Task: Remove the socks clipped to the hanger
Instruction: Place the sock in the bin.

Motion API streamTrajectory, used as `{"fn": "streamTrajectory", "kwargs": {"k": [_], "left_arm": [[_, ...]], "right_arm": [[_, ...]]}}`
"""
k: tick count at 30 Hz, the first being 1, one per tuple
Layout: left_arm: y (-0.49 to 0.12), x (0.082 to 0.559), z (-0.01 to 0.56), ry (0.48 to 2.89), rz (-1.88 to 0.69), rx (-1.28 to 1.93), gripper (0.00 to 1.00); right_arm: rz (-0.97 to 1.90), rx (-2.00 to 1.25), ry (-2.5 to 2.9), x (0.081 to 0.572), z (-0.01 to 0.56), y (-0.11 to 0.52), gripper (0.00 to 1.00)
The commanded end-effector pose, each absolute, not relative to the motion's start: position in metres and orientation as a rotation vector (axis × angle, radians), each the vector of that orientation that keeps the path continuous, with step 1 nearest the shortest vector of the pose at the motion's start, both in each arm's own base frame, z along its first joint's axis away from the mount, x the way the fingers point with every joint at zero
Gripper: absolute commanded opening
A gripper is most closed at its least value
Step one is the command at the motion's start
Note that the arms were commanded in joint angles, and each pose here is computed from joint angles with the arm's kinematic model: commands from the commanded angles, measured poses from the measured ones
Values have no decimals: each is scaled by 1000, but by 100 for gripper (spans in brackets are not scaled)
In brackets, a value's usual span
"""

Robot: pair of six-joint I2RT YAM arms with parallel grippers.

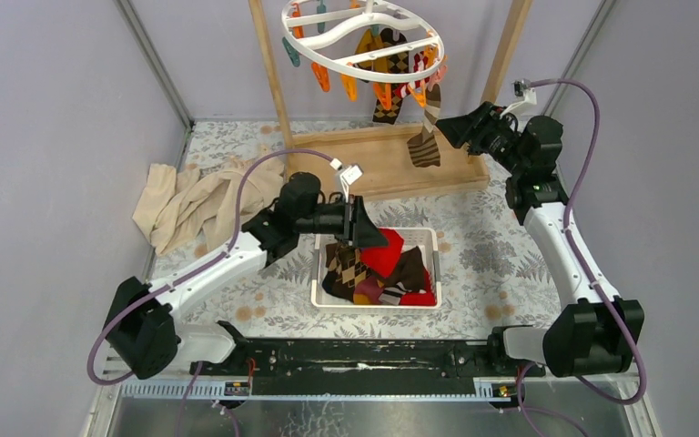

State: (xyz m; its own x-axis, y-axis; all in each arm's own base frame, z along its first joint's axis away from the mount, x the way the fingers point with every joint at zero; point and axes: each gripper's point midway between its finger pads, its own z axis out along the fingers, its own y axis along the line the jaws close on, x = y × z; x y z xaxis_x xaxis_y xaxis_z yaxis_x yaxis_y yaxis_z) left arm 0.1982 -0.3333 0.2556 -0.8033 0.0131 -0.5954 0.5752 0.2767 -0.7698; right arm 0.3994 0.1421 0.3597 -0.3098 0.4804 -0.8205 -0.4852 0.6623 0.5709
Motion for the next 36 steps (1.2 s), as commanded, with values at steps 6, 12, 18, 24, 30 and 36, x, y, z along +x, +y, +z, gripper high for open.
{"fn": "streamTrajectory", "kwargs": {"k": [6,12,18,24,30,36], "left_arm": [[-340,215,192,2179,-1350,520,92],[-336,219,197,2182,-1301,507,99],[-327,220,216,2159,-1247,497,99],[-322,221,225,2154,-1212,495,99],[-322,220,226,2155,-1209,500,99],[-321,219,229,2149,-1211,504,99]], "right_arm": [[897,71,1632,417,346,117,64],[898,65,1635,436,331,118,64],[824,47,1666,453,309,113,64],[802,24,1681,457,295,117,64],[786,-70,1674,450,300,148,64],[726,1,1717,468,290,157,65]]}}
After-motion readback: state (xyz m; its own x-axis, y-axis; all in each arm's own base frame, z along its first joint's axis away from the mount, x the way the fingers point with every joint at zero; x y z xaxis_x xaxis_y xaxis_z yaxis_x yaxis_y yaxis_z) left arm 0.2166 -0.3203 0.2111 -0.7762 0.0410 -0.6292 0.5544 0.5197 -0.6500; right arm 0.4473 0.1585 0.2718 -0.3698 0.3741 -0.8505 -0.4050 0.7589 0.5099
